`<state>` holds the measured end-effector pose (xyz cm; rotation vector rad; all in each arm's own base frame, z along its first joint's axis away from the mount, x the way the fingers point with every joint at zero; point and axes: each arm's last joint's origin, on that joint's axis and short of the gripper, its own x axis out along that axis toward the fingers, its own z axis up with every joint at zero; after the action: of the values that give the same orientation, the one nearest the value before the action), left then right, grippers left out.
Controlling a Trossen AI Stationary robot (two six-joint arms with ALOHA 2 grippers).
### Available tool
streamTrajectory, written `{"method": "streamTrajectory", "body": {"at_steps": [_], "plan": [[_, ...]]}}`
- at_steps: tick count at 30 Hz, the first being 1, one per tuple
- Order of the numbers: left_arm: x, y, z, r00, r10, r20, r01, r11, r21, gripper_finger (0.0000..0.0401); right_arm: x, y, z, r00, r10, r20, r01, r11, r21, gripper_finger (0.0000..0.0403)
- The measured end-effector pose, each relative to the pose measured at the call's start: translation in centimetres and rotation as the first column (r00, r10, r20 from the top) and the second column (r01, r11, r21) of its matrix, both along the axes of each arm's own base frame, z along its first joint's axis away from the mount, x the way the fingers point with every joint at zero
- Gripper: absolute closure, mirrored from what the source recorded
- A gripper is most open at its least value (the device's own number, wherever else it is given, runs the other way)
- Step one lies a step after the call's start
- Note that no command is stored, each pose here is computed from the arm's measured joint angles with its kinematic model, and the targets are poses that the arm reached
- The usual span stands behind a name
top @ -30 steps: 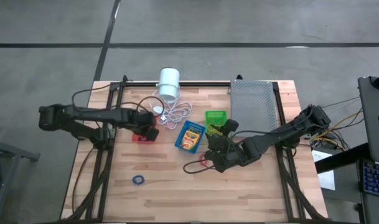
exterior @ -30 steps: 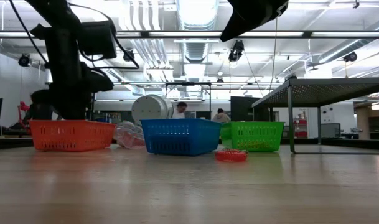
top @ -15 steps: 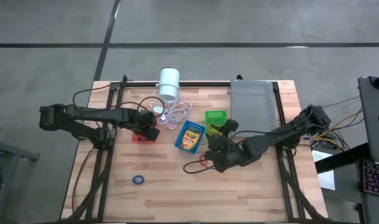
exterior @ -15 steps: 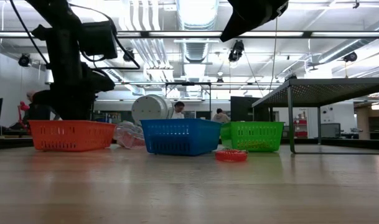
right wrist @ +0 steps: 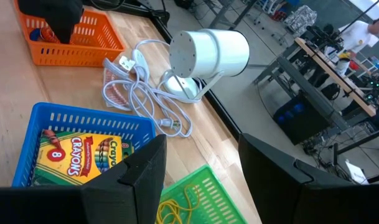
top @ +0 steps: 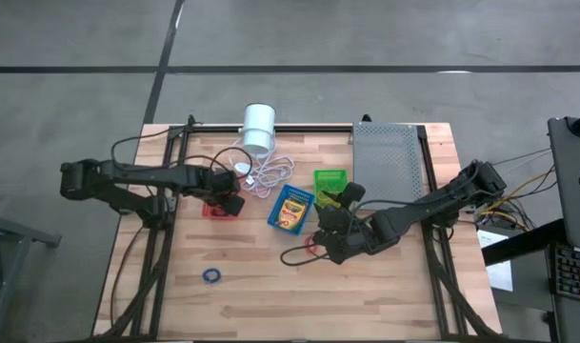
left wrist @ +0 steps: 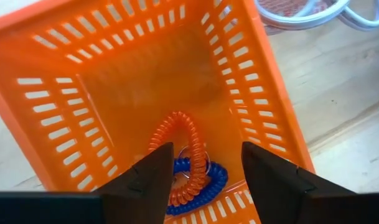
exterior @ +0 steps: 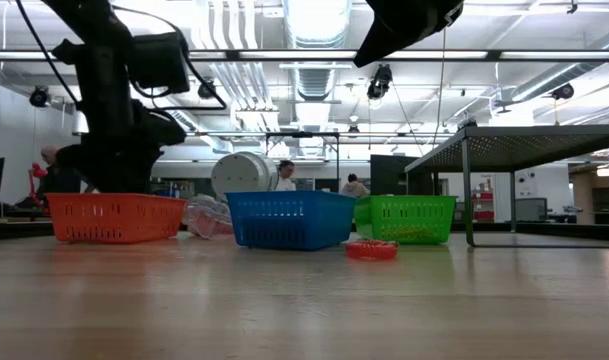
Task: Pick & Place Office Desk Supplies
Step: Put the blue spring keychain into the orange bin
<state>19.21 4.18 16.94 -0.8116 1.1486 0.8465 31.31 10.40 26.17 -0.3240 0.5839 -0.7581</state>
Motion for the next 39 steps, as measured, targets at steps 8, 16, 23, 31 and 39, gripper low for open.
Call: {"method": "streamTrajectory", "body": {"at_steps": [8, 16, 23, 31, 39], "plan": [[0.2, 0.1, 1.4, 0.998, -0.049, 0.031, 0.048, 0.998, 0.028, 0.0208, 0.0, 0.0, 0.0, 1.000, 0.000, 0.000, 0.000, 1.000, 0.000, 0.0204], [0.1, 0.1, 3.8, 0.990, -0.093, 0.108, 0.080, 0.990, 0.118, 0.0208, 0.0, 0.0, 0.0, 1.000, -0.001, 0.000, 0.001, 1.000, 0.000, 0.0204], [0.1, -0.3, 4.8, 0.974, -0.144, 0.176, 0.111, 0.976, 0.187, 0.0208, 0.0, 0.0, 0.0, 1.000, -0.001, 0.000, 0.001, 1.000, 0.000, 0.0204], [1.1, -1.2, 5.4, 0.943, -0.217, 0.252, 0.147, 0.952, 0.267, 0.0208, 0.0, 0.0, 0.0, 1.000, 0.000, 0.000, 0.000, 1.000, 0.000, 0.0204], [2.3, -3.1, 8.0, 0.901, -0.281, 0.330, 0.145, 0.913, 0.381, 0.0208, 0.0, 0.0, 0.0, 1.000, 0.000, 0.000, 0.000, 1.000, 0.000, 0.0204]]}}
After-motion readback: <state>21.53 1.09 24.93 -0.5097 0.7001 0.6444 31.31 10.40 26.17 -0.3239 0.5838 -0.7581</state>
